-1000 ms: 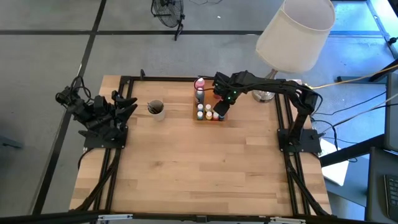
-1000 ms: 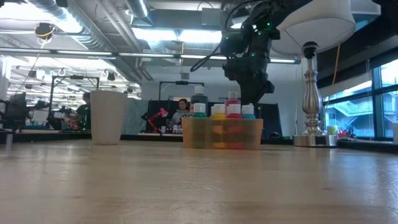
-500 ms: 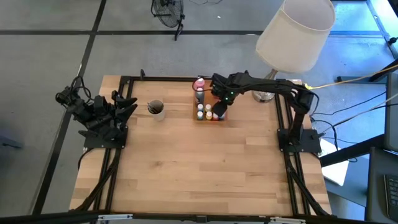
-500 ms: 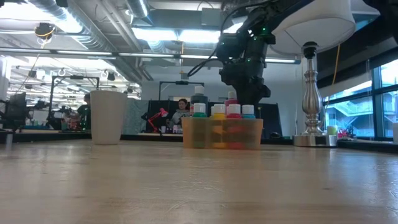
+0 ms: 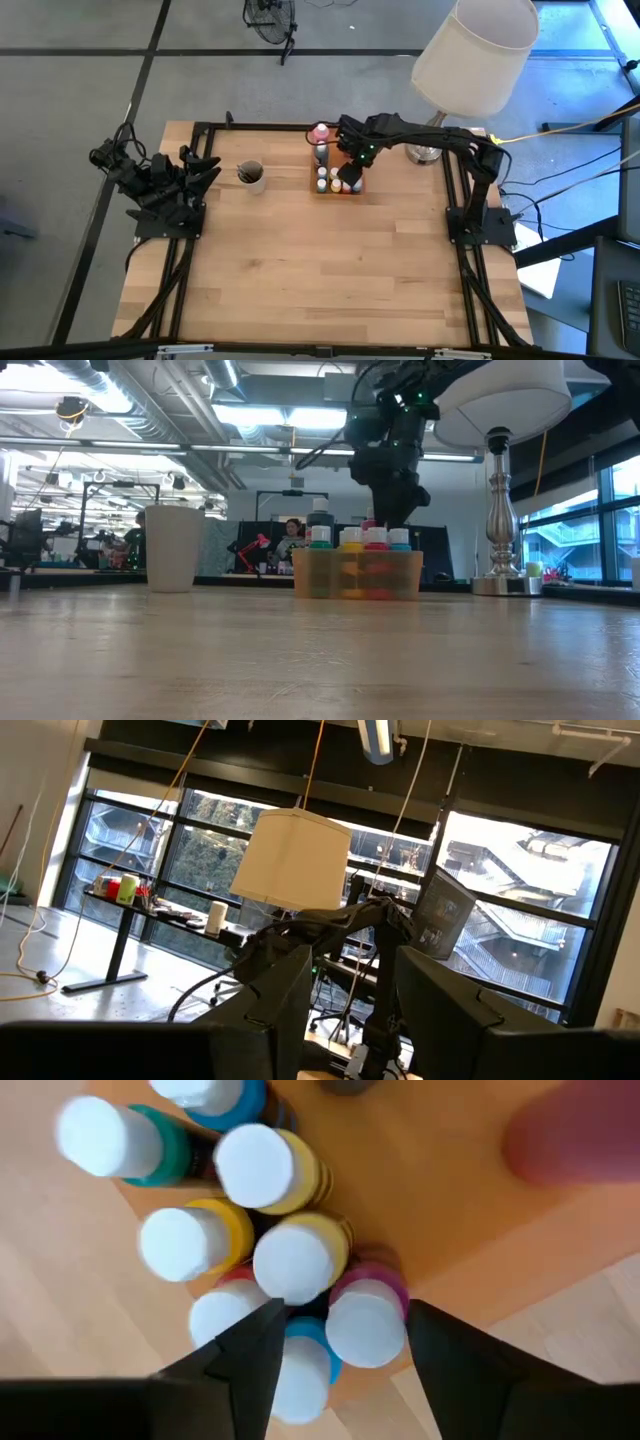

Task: Pick & Place Paint Supplies
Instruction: Put the small dark pink paint bottle into the orange bin, then return to Home Position

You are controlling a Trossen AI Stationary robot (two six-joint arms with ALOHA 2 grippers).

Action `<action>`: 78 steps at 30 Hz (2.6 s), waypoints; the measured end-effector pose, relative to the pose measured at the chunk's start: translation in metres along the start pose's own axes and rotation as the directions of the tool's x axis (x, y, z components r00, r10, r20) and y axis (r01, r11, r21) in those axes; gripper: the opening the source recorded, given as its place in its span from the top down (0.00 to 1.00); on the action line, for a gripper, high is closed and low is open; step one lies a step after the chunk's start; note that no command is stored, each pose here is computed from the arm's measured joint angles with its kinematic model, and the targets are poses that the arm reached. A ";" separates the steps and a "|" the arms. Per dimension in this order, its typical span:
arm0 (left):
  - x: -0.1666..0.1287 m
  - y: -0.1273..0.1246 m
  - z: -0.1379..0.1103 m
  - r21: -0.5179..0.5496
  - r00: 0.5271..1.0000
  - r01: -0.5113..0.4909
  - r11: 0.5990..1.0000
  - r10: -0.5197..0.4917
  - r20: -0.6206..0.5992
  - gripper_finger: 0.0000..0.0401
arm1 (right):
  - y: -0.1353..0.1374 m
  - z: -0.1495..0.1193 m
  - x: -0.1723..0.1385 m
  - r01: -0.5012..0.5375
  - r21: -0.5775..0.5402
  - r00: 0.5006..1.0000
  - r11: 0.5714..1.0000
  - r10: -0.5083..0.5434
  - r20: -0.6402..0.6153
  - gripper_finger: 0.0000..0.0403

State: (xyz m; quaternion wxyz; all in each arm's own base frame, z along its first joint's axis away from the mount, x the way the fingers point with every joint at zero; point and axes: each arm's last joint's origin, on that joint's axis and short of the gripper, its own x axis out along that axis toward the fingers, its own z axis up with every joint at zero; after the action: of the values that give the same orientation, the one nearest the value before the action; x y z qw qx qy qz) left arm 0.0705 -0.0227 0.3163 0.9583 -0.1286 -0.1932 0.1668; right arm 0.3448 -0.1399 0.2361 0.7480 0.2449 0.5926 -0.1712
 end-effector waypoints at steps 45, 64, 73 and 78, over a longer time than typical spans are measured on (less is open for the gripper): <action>-0.019 0.045 0.081 0.192 0.941 -0.164 0.968 0.212 -0.266 0.99 | 0.100 -0.196 -0.329 -0.154 -0.406 0.757 0.901 0.371 0.538 0.99; -0.028 0.044 0.022 -0.035 0.882 -0.162 0.986 0.129 -0.454 0.99 | 0.068 -0.263 -0.361 -0.150 -0.711 0.653 0.687 0.609 0.450 1.00; -0.020 0.011 -0.056 -0.162 0.888 0.095 0.982 -0.157 -0.433 0.99 | 0.107 -0.254 -0.333 -0.078 -0.797 0.661 0.599 0.630 0.408 1.00; -0.021 -0.004 -0.072 -0.307 0.813 0.455 0.836 -0.530 -0.240 0.99 | 0.110 -0.253 -0.332 -0.076 -0.800 0.649 0.596 0.638 0.413 1.00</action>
State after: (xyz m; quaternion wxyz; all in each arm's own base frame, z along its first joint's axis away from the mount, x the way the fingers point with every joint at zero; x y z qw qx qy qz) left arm 0.0826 -0.0470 0.2465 0.9644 -0.2111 -0.0830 -0.1356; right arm 0.1223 0.0832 0.5315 0.9578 -0.0255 0.2315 0.1686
